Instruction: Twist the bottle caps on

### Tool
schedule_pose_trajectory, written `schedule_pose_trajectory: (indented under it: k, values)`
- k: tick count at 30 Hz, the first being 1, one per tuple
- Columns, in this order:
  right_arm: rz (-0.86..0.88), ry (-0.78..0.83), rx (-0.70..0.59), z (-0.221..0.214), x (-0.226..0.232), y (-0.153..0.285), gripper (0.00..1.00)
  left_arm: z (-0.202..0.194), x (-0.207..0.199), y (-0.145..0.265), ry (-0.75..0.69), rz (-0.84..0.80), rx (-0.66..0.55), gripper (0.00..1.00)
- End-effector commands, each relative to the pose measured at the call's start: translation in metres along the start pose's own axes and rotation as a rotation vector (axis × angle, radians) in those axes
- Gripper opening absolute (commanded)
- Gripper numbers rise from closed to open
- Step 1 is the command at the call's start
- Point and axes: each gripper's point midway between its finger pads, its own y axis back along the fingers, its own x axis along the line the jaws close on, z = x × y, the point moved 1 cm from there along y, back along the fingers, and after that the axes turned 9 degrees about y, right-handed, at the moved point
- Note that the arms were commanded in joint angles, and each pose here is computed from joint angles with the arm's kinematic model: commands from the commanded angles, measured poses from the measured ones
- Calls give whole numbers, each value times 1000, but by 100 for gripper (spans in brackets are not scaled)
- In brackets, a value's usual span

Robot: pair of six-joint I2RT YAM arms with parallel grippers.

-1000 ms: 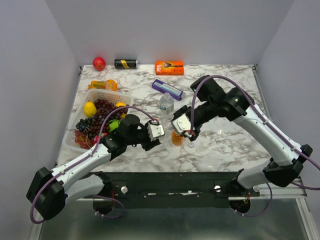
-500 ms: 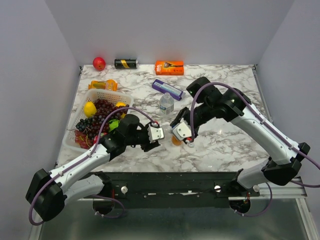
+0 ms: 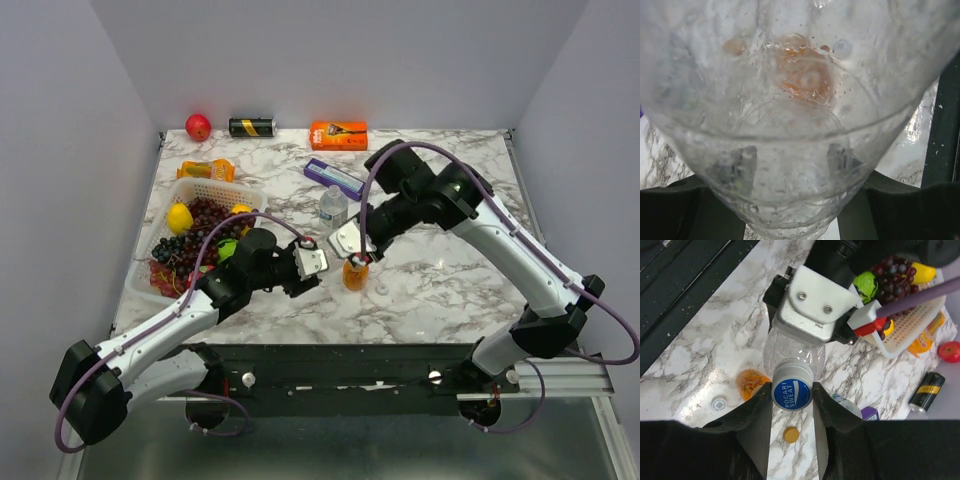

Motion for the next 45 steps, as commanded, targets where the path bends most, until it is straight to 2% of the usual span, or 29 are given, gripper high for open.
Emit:
schedule_pose_trajectory:
  k: [1, 2, 3, 4, 5, 7, 8, 9, 11, 12, 15, 16, 17, 19, 20, 21, 22, 23, 25, 26, 28, 29, 31, 33, 35, 38, 45]
  values:
    - [-22, -357, -19, 0, -16, -13, 24, 32, 70, 24, 147, 459, -139, 0]
    - [-47, -527, -16, 0, -22, -15, 21, 36, 86, 35, 174, 575, -165, 0]
    - [-53, -621, -8, -5, -25, -19, 18, 42, 99, 48, 198, 675, -203, 0]
    - [-63, -718, 0, -8, -27, -22, 12, 51, 122, 71, 239, 858, -259, 0]
    - [-70, -951, 19, -18, -30, -35, 0, 56, 130, 82, 250, 931, -284, 0]
    - [-85, -1182, 11, -33, -37, -36, 0, 70, 145, 100, 268, 1049, -324, 0]
    - [-55, -1363, -17, -35, -36, -44, 0, 69, 150, 107, 263, 1101, -307, 0]
    - [-35, -1464, -54, -40, -36, -44, 0, 70, 153, 107, 256, 1114, -293, 0]
    - [-2, -1628, -92, -36, -39, -48, 0, 69, 155, 107, 229, 1128, -250, 0]
    - [75, -1661, -164, -29, -41, -52, 0, 64, 155, 105, 217, 1129, -221, 0]
    - [132, -1698, -258, -20, -50, -51, 0, 44, 156, 103, 160, 1149, -120, 0]
    - [112, -1677, -274, -18, -57, -46, 0, 32, 154, 101, 141, 1141, -72, 0]
    - [87, -1634, -288, -18, -63, -41, 13, 26, 152, 99, 123, 1130, -44, 0]
    - [31, -1495, -347, -12, -79, -21, 55, 6, 143, 87, 89, 1038, 38, 0]
    - [-42, -1343, -370, -5, -94, -1, 69, -2, 139, 83, 81, 1002, 71, 0]
    - [-119, -1291, -350, -12, -102, 13, 71, -8, 134, 77, 80, 958, 96, 0]
    - [-171, -1220, -352, -8, -106, 30, 72, -21, 120, 64, 78, 839, 147, 0]
    - [-225, -1071, -340, -5, -107, 45, 74, -26, 111, 57, 75, 770, 173, 0]
    - [-272, -929, -272, -10, -97, 54, 75, -34, 94, 49, 79, 642, 220, 0]
    - [-319, -721, -246, 5, -87, 73, 76, -30, 76, 35, 53, 493, 204, 0]
    - [-277, -644, -181, -6, -56, 57, 76, -24, 56, 31, 33, 344, 205, 0]
    - [-300, -464, -144, 4, -46, 67, 76, -15, 37, 25, -22, 193, 171, 0]
    - [-225, -362, -57, -5, -12, 44, 75, -6, 15, 28, -60, 48, 162, 0]
    - [-235, -167, -1, 2, -1, 45, 74, 3, 5, 27, -73, -27, 135, 0]
    - [-227, -74, 16, -1, 8, 33, 74, 8, 1, 27, -67, -65, 142, 0]
    - [-187, 13, 30, 3, 14, 24, 71, 12, -2, 26, -72, -94, 134, 0]
    - [-203, 64, 3, 12, -3, 18, 66, 12, -1, 25, -76, -106, 155, 0]
